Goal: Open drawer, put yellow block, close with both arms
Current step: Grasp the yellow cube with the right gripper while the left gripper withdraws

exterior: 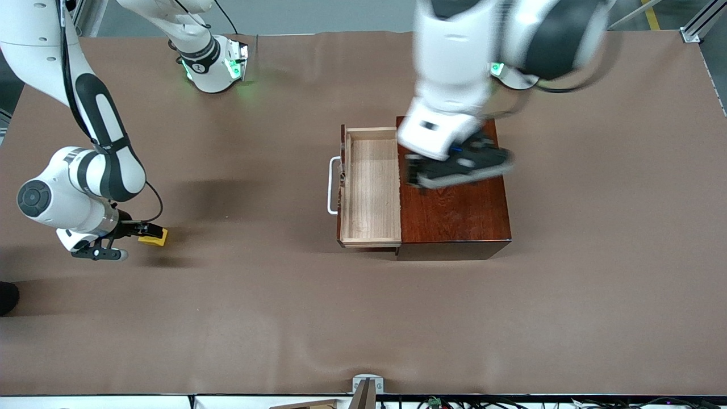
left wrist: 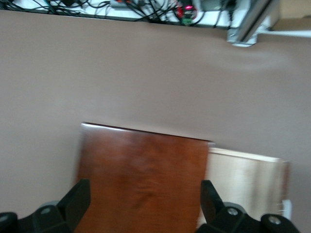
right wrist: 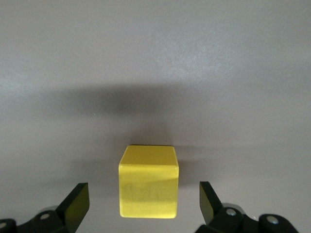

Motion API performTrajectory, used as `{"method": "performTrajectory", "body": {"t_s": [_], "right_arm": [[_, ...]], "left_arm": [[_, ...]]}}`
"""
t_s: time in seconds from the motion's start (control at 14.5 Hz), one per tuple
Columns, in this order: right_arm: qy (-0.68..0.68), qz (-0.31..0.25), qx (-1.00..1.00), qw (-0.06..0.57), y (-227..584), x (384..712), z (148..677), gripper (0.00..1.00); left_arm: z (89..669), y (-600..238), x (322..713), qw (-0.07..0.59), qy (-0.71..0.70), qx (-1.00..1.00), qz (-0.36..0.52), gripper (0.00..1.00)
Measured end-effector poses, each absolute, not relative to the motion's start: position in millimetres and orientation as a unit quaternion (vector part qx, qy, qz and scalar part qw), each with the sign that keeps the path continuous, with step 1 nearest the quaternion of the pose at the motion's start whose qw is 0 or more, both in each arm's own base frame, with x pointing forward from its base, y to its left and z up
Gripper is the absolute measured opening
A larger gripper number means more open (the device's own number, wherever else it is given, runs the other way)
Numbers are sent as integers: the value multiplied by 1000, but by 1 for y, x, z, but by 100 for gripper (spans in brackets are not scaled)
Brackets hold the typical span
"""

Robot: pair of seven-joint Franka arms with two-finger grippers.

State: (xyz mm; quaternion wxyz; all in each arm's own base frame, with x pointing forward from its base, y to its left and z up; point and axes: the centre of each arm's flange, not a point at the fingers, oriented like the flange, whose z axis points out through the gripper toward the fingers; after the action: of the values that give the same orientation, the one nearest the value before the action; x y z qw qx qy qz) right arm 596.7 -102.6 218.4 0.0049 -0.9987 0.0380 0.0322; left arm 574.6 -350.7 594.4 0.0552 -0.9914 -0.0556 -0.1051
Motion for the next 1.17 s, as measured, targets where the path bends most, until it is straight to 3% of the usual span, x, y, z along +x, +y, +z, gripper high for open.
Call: {"method": "performTrajectory", "body": {"t_s": [0.28, 0.35, 0.55, 0.62, 1.17], "right_arm": [[42, 39, -998, 9, -102, 593, 210, 97], [43, 41, -998, 9, -102, 592, 208, 91], [44, 47, -998, 10, -103, 591, 201, 58], [44, 47, -998, 10, -103, 591, 201, 55], [37, 68, -997, 18, -96, 591, 215, 55]], "left_arm": [[619, -261, 594, 69, -53, -993, -75, 100], [626, -246, 595, 63, -65, -994, -69, 100], [645, -201, 592, 40, -91, -994, -43, 100], [650, -187, 592, 36, -91, -994, -39, 100], [673, -113, 575, 41, -64, -997, -8, 100]]}}
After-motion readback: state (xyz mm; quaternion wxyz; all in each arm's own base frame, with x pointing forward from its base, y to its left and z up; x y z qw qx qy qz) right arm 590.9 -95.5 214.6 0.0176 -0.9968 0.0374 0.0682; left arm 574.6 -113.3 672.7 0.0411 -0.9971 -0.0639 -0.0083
